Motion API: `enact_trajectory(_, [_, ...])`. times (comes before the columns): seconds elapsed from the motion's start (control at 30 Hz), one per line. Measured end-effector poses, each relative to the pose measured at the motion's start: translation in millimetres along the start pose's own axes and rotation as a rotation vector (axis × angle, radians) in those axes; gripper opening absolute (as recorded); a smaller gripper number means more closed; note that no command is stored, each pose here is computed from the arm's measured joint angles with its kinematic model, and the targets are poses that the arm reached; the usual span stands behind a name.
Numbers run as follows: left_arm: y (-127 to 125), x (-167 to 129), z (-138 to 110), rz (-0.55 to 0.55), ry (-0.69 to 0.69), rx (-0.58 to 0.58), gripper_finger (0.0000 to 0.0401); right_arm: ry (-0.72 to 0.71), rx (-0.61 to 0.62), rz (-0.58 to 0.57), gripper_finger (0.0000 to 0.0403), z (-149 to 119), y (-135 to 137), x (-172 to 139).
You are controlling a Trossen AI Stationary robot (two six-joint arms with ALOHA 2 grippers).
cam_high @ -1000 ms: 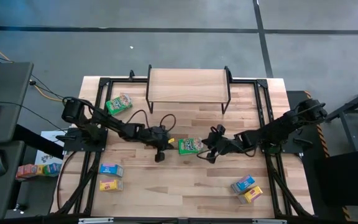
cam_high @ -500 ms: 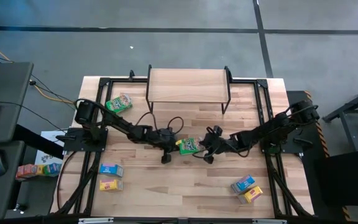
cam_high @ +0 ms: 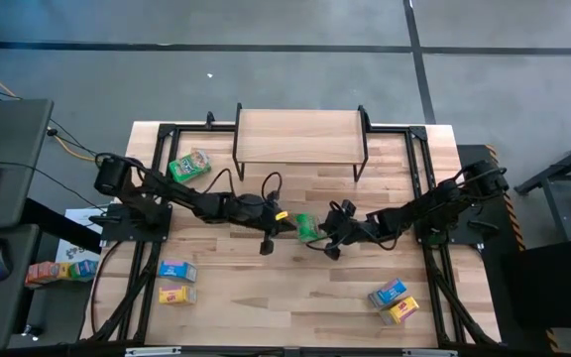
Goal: Stack cereal on shelf
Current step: Put the right green cereal box on the shelf
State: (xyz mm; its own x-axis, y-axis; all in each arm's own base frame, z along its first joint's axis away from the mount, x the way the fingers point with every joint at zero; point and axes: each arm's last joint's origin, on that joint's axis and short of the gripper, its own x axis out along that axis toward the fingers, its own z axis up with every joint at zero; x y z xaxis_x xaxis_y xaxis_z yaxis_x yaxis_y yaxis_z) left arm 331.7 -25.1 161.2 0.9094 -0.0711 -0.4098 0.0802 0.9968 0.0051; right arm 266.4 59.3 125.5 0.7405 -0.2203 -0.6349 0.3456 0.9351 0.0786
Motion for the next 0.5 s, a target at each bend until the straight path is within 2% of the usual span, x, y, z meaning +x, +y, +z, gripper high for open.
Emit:
enact_trajectory(0.3, [7,9,4,0.013,-0.044,0.024,0.0000,-0.014,0.028,0.018,0.0000,2,1,0])
enact_trajectory(0.5, [10,17,-5,0.025,-0.048,0.029,0.0000,-0.056,0.035,-0.013,0.0000,5,1,0])
